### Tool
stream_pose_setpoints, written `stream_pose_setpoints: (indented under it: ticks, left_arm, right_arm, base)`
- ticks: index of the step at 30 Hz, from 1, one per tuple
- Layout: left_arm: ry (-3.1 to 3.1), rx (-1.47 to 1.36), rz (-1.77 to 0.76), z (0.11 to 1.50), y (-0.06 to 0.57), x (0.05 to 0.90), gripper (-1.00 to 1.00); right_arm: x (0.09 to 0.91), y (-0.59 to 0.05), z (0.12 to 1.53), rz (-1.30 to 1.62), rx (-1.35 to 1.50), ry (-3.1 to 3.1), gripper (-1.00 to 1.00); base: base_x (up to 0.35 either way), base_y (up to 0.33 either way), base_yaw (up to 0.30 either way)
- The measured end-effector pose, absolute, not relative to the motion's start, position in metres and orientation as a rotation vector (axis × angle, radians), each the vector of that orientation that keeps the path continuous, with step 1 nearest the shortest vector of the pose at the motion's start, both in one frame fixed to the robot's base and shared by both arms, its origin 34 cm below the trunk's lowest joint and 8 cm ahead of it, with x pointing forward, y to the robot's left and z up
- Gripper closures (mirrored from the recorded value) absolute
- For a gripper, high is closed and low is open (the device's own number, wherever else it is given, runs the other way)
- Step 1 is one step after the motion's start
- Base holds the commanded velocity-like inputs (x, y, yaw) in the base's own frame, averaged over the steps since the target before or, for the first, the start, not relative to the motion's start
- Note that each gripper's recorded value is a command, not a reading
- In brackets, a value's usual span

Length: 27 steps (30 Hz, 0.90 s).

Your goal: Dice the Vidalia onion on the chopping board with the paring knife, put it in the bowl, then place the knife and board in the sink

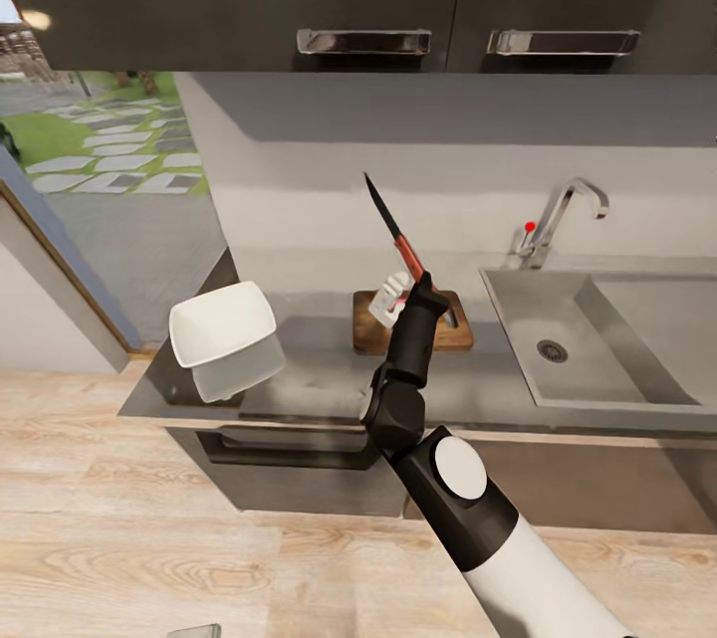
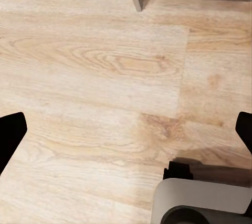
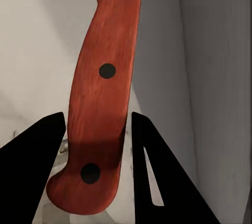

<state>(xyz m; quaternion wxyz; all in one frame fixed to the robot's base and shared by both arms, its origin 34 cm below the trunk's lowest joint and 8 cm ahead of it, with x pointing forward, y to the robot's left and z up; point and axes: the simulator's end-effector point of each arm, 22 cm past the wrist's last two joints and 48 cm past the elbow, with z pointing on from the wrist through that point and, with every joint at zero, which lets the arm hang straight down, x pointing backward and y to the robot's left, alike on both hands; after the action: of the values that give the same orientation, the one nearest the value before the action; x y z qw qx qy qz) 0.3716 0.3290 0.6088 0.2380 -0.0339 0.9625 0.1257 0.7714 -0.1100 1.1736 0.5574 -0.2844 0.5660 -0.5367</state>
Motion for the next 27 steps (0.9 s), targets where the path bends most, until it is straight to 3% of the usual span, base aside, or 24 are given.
stream_pose_setpoints:
  ticks: [27]
  left_arm:
    - [2.594,-0.098,0.34,0.62,0.33,0.388,-1.0]
  right_arm:
    - [0.772,-0.116,1.119,-1.321,-0.705,1.356,1.0]
  base:
    - [0.001,0.0,0.0]
